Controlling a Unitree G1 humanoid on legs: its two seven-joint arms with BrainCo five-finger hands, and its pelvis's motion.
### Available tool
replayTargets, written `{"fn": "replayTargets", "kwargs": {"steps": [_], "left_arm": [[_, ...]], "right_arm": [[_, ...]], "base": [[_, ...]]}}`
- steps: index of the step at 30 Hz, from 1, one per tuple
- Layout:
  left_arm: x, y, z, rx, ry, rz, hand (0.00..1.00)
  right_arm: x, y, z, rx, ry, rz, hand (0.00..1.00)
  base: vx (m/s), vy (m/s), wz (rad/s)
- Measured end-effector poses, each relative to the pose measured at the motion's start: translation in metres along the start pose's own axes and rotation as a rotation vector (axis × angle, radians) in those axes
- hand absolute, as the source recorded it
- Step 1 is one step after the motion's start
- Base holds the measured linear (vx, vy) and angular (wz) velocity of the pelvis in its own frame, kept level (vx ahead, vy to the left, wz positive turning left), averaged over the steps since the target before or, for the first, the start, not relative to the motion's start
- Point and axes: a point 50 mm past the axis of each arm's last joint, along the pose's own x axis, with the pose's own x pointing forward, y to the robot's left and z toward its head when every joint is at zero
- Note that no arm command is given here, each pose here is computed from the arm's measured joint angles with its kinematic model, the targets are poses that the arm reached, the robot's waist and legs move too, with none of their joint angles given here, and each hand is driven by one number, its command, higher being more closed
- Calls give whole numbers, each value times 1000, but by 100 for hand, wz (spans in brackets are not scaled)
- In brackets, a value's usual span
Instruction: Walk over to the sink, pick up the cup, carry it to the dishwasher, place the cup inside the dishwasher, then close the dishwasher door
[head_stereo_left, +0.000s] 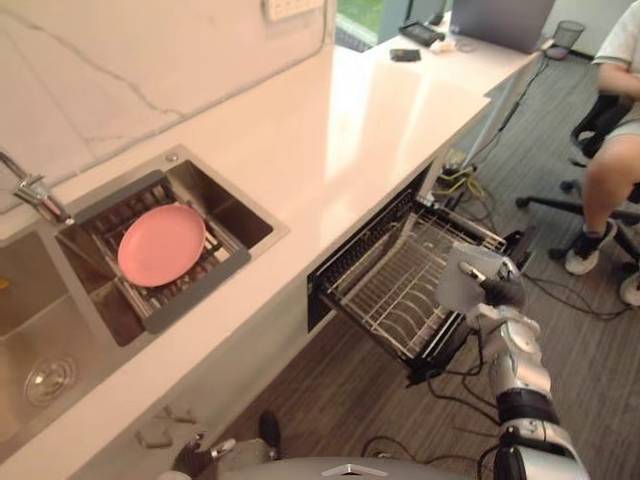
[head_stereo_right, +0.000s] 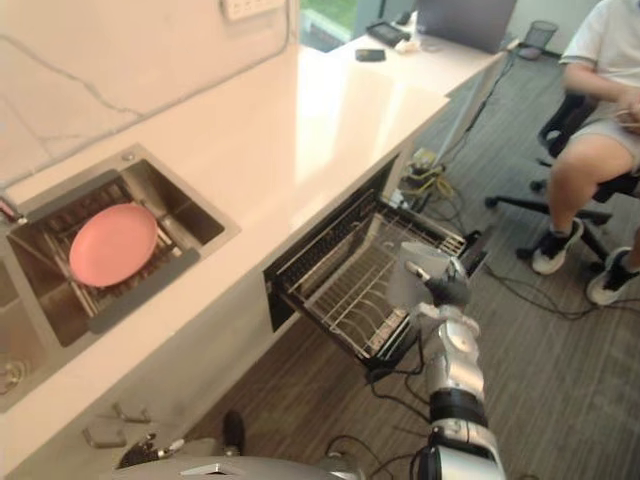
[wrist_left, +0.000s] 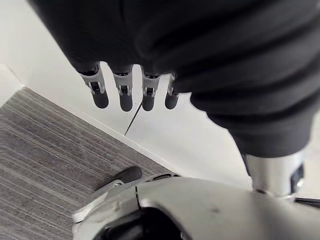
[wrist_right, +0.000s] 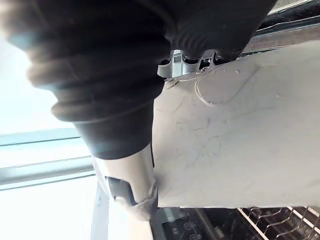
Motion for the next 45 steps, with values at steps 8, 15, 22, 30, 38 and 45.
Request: {"fn": "replayTargets", "kwargs": {"steps": [8, 15, 22, 30, 38, 45], "left_arm": [[4, 0, 19, -90, -64, 0, 0], [5, 4, 19, -166, -51, -9, 0], [6, -9, 7, -179, 12, -89, 0], [12, -17, 24, -166, -23, -120, 0], [17, -22, 41, -157, -61, -138, 0], [16, -34, 45, -143, -72, -172, 0]], "right_arm": [[34, -12, 52, -162, -62, -60, 100], [48, 3, 83, -319, -108, -5, 100], [58, 27, 99, -472, -114, 66, 100], [64, 34, 113, -650, -109, 73, 100], [68, 40, 132, -707, -156, 63, 0], [69, 47, 139, -697, -184, 62, 0]], "base": [[-48, 15, 24], [-65, -30, 16], [-55, -64, 11], [-52, -87, 13], [-34, -88, 7], [-37, -95, 1]]}}
